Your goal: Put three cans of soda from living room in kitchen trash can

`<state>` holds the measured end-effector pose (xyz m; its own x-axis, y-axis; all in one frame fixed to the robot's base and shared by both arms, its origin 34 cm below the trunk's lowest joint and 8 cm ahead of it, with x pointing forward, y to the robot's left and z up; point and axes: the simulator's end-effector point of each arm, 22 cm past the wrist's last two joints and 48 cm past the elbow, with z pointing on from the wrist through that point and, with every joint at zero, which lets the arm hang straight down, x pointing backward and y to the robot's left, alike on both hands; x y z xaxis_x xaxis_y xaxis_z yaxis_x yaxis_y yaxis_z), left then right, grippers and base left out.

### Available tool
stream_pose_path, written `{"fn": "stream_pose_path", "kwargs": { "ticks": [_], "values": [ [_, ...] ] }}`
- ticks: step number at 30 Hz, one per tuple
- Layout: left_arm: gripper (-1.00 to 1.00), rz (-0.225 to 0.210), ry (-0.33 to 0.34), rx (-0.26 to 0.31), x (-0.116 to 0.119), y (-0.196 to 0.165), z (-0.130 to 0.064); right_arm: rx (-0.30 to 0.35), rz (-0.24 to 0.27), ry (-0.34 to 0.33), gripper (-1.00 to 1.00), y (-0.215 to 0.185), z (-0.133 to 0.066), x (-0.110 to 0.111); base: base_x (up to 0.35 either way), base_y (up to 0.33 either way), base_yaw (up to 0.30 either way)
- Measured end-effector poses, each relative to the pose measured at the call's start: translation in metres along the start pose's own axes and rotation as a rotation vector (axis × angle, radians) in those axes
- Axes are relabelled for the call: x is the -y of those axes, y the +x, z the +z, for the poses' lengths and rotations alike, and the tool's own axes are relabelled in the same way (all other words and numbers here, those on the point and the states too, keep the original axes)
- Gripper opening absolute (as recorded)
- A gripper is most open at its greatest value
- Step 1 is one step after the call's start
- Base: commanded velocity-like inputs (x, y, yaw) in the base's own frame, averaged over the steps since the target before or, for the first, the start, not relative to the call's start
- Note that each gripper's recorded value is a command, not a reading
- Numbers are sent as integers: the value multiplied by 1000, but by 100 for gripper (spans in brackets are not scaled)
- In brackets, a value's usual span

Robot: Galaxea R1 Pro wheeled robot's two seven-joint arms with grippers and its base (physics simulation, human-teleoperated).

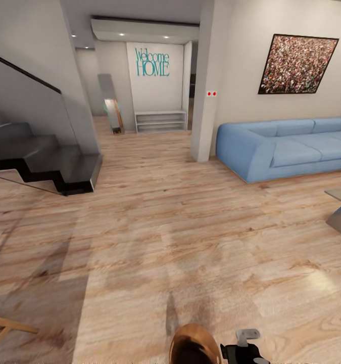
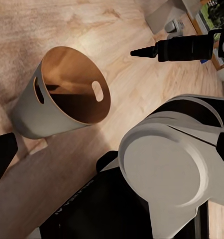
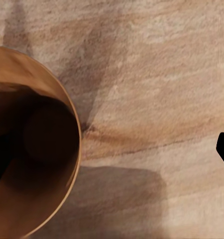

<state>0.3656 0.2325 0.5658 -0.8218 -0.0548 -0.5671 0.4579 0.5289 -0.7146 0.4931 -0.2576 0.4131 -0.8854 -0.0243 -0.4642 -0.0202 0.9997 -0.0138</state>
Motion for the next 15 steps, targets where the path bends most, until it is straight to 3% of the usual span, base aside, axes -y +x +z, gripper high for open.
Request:
{"fn": "stream_pose_path", "kwargs": {
  "ticks": [15],
  "values": [
    [100, -21, -1, -13, -2, 7, 1, -25, 0, -1, 100, 12, 4, 0, 13, 0, 0]
  ]
}}
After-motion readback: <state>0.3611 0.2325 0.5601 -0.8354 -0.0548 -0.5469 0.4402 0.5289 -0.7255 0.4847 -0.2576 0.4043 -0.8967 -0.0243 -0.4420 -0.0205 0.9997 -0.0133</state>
